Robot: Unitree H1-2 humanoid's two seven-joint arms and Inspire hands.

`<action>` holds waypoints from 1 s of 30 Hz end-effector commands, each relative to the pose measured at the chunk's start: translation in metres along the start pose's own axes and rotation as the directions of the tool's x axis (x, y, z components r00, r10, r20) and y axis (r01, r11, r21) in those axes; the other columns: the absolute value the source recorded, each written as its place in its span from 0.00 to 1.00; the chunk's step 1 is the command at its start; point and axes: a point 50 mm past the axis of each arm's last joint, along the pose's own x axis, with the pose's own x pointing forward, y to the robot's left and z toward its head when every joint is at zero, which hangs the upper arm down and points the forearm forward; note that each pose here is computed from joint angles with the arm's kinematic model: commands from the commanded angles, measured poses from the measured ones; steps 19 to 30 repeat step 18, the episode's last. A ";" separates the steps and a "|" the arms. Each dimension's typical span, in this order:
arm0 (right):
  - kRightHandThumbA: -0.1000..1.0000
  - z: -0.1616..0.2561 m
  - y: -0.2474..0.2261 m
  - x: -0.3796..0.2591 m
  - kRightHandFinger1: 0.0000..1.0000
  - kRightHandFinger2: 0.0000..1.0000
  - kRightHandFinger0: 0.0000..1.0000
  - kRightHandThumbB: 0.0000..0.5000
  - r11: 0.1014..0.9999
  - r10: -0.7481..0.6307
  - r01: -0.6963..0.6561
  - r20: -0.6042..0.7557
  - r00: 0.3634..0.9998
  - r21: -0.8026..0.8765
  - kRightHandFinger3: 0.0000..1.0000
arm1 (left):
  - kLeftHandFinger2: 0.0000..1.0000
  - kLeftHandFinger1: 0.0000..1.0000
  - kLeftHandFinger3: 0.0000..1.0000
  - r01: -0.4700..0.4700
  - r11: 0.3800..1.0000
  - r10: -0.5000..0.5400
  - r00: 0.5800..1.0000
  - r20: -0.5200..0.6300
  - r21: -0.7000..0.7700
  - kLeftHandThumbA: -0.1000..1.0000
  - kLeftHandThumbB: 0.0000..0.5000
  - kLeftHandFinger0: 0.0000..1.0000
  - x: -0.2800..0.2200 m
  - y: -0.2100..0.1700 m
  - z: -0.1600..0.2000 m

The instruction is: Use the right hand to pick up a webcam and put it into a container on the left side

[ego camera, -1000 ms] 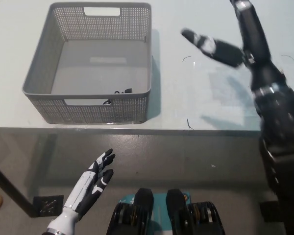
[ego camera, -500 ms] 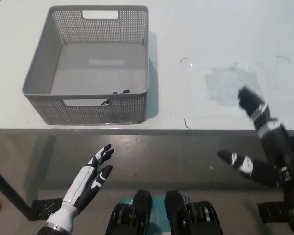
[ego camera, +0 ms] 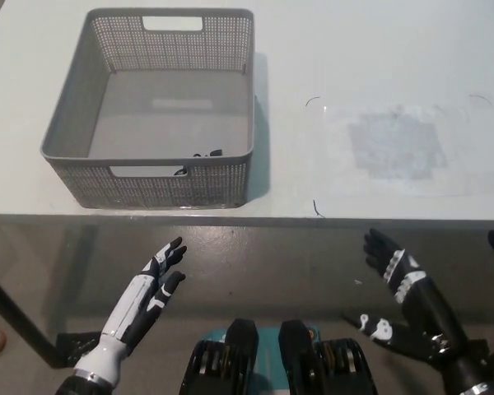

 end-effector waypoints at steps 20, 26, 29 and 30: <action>1.00 -0.037 -0.011 0.023 1.00 1.00 1.00 0.33 0.998 0.002 -0.006 -0.065 0.998 -0.064 1.00 | 1.00 1.00 1.00 -0.030 0.999 0.029 0.998 0.063 0.015 0.95 0.12 0.89 0.009 0.013 0.009; 1.00 -0.037 -0.011 0.023 1.00 1.00 1.00 0.33 0.998 0.002 -0.006 -0.065 0.998 -0.064 1.00 | 1.00 1.00 1.00 -0.030 0.999 0.029 0.998 0.063 0.015 0.95 0.12 0.89 0.009 0.013 0.009; 1.00 -0.037 -0.011 0.023 1.00 1.00 1.00 0.33 0.998 0.002 -0.006 -0.065 0.998 -0.064 1.00 | 1.00 1.00 1.00 -0.030 0.999 0.029 0.998 0.063 0.015 0.95 0.12 0.89 0.009 0.013 0.009; 1.00 -0.037 -0.011 0.023 1.00 1.00 1.00 0.33 0.998 0.002 -0.006 -0.065 0.998 -0.064 1.00 | 1.00 1.00 1.00 -0.030 0.999 0.029 0.998 0.063 0.015 0.95 0.12 0.89 0.009 0.013 0.009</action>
